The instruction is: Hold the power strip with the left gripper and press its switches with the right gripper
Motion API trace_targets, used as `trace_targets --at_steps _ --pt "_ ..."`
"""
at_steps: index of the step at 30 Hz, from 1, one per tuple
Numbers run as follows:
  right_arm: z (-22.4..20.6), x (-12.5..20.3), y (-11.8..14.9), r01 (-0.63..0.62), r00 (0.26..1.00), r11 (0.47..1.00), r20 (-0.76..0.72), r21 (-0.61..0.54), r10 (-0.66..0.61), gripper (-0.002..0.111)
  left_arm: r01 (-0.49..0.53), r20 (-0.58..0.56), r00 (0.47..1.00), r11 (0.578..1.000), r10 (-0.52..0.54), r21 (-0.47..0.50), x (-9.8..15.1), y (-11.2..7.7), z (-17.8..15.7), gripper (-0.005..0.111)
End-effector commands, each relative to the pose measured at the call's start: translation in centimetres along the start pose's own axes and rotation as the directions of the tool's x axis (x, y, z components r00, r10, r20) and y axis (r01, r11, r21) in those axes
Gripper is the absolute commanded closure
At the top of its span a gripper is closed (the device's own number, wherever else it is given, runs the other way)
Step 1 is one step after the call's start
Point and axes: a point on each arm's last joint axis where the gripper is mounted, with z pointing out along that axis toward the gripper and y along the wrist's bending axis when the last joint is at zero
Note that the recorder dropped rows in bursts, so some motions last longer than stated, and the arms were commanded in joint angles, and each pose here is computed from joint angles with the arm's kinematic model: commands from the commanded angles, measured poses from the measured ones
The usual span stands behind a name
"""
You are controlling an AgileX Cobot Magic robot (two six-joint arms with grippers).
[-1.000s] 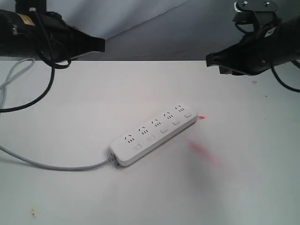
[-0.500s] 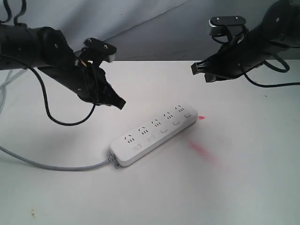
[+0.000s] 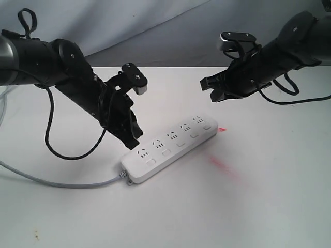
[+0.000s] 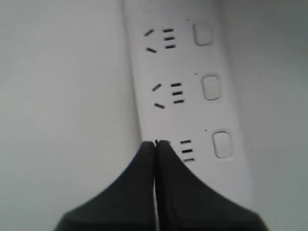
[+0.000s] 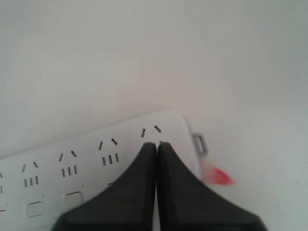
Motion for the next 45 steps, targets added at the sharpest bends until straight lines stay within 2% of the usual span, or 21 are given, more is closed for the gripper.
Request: trace_targets --at_steps 1,6,14,21,31,35,41,43,45 --pt "-0.2 -0.3 0.5 0.015 1.0 0.999 0.014 -0.037 -0.014 0.108 -0.196 -0.061 0.979 0.98 0.197 0.021 -0.8 -1.9 0.6 0.107" --pt "-0.2 -0.3 0.5 0.023 1.0 0.999 0.014 -0.037 -0.022 0.108 -0.292 -0.156 0.945 0.956 0.289 0.001 -1.3 -3.8 1.3 0.107" --pt "-0.2 -0.3 0.5 0.03 0.999 0.999 0.014 -0.037 -0.03 0.108 -0.307 -0.378 0.887 0.95 0.263 -0.058 0.3 -3.1 1.4 0.107" --pt "0.1 -0.1 0.4 0.029 1.0 0.999 0.007 -0.037 -0.029 0.108 -0.279 -0.307 0.915 0.96 0.263 -0.01 -0.1 -3.7 2.1 0.107" --pt "0.8 0.2 0.1 0.024 1.0 0.999 -0.015 -0.041 -0.025 0.108 -0.27 -0.352 0.898 0.962 0.266 0.04 0.9 -3.9 4.6 0.107" --pt "1.9 0.9 -0.4 0.054 0.996 0.998 -0.072 -0.029 -0.056 0.108 -0.267 -0.356 0.896 0.963 0.265 0.044 1.0 -3.8 4.9 0.107" --pt "2.2 0.9 1.7 0.179 0.969 0.983 -0.178 0.035 -0.171 0.108 -0.265 -0.362 0.894 0.963 0.265 0.05 1.1 -3.9 4.9 0.107" --pt "1.9 0.4 2.9 0.188 0.963 0.98 -0.21 0.068 -0.17 0.108 -0.258 -0.369 0.892 0.964 0.26 0.056 1.1 -3.9 4.9 0.107" --pt "1.7 0.1 3.0 0.191 0.962 0.976 -0.22 0.107 -0.164 0.108 -0.253 -0.38 0.888 0.965 0.26 0.069 1.3 -4.0 4.8 0.107"
